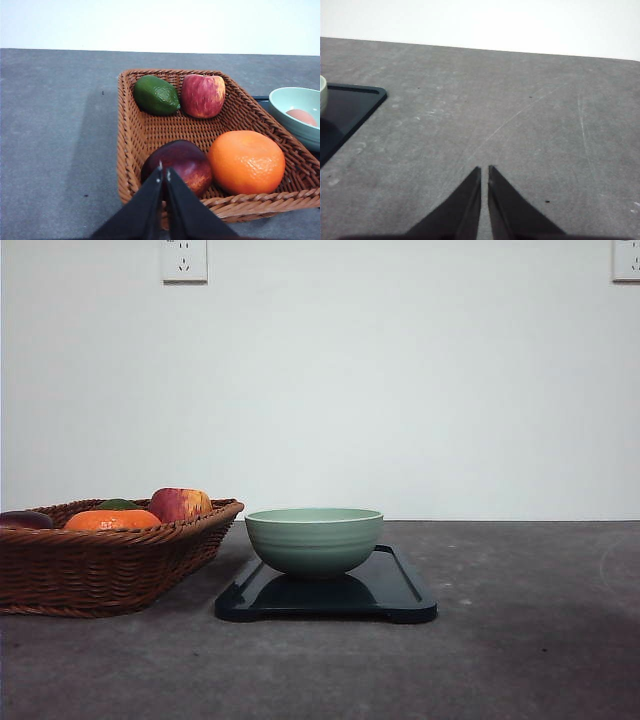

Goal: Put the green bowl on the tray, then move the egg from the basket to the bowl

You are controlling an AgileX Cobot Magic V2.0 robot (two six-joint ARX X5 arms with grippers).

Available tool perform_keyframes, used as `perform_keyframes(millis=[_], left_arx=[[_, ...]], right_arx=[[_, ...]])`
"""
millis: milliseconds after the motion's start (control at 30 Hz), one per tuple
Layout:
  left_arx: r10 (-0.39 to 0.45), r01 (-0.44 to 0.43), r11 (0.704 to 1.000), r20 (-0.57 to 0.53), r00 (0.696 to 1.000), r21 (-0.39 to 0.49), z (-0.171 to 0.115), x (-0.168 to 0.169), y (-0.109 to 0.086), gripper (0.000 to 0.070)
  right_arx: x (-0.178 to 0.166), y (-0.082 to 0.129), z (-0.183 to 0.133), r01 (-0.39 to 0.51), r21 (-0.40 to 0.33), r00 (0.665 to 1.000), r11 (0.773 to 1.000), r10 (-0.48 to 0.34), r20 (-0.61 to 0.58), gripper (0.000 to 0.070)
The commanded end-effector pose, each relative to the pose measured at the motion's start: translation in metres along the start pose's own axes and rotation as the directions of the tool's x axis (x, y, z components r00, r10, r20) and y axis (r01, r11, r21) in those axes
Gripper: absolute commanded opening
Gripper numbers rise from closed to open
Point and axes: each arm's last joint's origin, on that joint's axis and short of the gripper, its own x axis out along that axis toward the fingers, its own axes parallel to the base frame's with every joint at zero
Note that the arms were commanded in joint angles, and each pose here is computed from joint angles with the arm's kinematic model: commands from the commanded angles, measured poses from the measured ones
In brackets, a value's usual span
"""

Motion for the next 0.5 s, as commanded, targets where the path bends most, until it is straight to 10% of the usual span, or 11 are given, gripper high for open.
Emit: perform_keyframes(millis=[0,467], left_arx=[[0.002,-0.002,1.000,-0.024,1.000,0.006,-0.0067,0.0017,0.0006,0.0000],[0.002,-0.002,1.000,-0.024,1.000,0.006,-0.0067,0.0017,0.0006,0.0000]], right_arx=[[0.0006,-0.0002,-0.0007,0.005,-0.007,1.000,1.000,-0.005,0.004,0.0019],[0.0006,-0.0002,-0.0007,0.005,-0.007,1.000,1.000,-0.005,0.004,0.0018]])
